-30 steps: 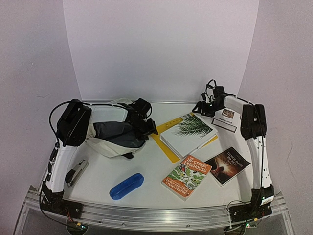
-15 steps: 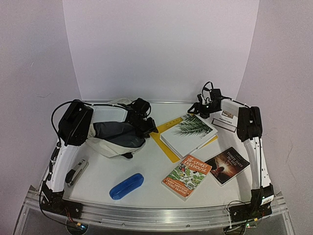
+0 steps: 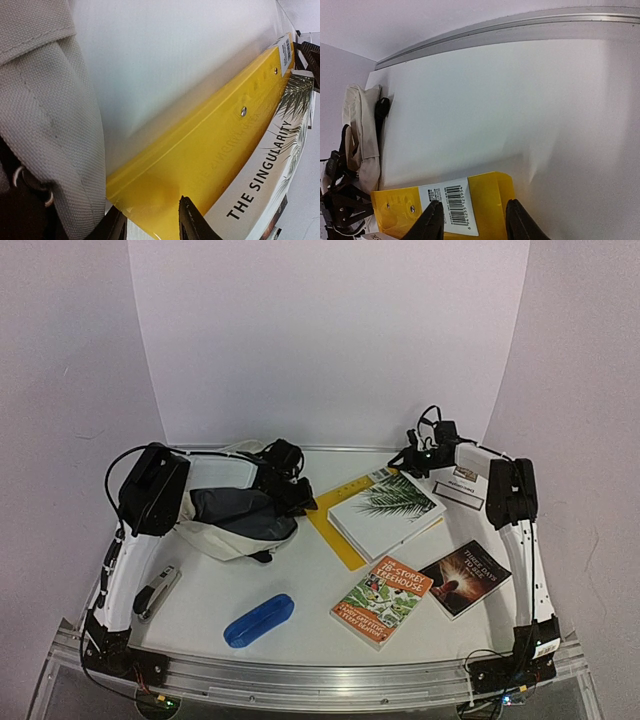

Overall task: Pack the student bag
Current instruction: Adjust the files at the center of the board, then pick up the files from the center of the board.

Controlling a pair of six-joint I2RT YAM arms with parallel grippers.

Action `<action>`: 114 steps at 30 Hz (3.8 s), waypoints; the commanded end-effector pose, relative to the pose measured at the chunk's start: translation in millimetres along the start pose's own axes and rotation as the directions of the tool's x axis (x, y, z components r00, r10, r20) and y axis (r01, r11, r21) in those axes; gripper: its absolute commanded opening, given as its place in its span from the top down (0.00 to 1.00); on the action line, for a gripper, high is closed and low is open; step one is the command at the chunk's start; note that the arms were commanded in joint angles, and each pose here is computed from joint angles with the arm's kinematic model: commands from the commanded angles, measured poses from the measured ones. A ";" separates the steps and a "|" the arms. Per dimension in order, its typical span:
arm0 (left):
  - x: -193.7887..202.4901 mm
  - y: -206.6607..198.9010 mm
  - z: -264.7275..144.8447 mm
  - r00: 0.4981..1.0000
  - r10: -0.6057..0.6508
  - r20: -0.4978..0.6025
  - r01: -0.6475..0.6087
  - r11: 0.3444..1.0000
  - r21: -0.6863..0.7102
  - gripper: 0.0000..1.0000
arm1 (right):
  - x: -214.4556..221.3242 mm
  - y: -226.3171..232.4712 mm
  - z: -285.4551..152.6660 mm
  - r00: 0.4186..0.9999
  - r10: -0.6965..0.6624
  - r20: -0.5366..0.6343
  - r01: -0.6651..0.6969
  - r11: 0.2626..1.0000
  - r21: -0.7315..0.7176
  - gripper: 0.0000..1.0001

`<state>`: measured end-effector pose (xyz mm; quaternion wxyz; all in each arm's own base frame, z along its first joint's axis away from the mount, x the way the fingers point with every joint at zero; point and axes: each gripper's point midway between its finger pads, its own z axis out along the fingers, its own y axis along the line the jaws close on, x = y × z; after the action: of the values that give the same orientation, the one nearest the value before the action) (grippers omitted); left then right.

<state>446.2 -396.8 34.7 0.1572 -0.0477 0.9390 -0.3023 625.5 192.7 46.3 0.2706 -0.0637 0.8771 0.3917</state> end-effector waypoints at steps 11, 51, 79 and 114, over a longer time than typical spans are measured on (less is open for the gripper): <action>-61.6 -95.3 -97.5 0.897 0.274 0.347 -0.335 0.934 0.127 0.68 | -66.0 140.7 -67.5 0.977 -0.157 0.143 0.189 0.952 -0.240 0.66; -113.3 -180.8 -259.0 0.627 0.450 0.636 -0.570 0.822 -0.020 0.68 | -117.5 294.8 -179.7 0.898 -0.209 0.386 0.377 0.819 -0.434 0.79; 36.5 -111.5 -128.8 0.939 0.310 0.146 -0.329 0.935 0.132 0.71 | 89.0 122.0 -149.0 0.997 -0.019 -0.072 0.026 0.996 0.088 1.00; 70.6 -26.7 -55.9 0.991 0.028 -0.134 -0.003 0.984 0.179 0.28 | 167.5 26.9 -98.5 0.921 0.048 -0.386 0.006 0.991 0.136 0.41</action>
<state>350.3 -387.5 76.4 0.0974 -0.0035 0.9289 -0.3571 442.1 160.1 62.7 0.1329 -0.1180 0.9299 0.3221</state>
